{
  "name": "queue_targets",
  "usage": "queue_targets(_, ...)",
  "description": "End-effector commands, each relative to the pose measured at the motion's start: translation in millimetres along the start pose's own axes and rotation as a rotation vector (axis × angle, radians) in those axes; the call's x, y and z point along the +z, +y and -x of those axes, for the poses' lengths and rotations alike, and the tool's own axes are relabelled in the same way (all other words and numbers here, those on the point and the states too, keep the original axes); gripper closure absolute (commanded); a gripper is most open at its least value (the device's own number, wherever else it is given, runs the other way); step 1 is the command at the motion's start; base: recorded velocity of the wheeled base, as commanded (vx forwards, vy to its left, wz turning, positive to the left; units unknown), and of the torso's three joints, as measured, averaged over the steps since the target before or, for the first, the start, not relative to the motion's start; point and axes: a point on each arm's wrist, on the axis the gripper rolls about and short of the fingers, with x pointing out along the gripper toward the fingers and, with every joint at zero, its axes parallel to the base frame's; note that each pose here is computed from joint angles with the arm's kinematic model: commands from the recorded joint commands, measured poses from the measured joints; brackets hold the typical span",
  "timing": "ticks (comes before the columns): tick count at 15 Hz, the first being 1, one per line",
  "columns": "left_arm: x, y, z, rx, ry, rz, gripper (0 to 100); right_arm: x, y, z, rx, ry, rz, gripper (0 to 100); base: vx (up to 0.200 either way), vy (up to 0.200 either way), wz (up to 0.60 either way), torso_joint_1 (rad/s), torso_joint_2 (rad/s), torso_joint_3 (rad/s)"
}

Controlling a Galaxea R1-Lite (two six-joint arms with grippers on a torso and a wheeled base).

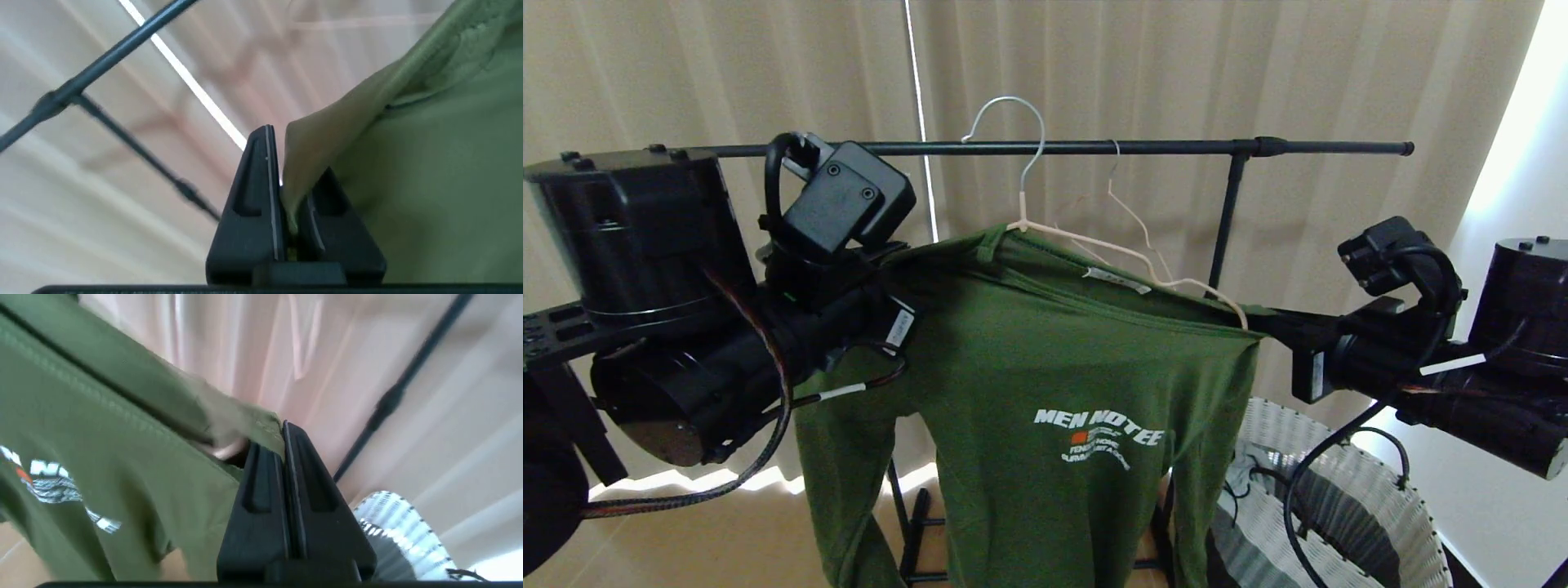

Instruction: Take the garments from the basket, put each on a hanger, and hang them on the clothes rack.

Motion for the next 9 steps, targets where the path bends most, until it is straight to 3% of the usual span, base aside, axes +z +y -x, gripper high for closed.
queue_targets(1,-11,0.5,0,0.008,0.041,-0.047,100,6.7,-4.3,1,-0.017,-0.026,-0.003,100,0.0,0.0,0.0,0.0,0.0,0.0)
queue_targets(5,-15,-2.9,-1,0.008,0.043,-0.083,100,9.0,0.2,2,0.003,-0.034,0.002,100,0.0,0.0,0.0,0.0,0.0,0.0)
queue_targets(9,-17,-5.2,-7,0.063,0.077,-0.079,100,10.1,30.4,10,0.124,-0.011,0.075,100,0.0,0.0,0.0,0.0,0.0,0.0)
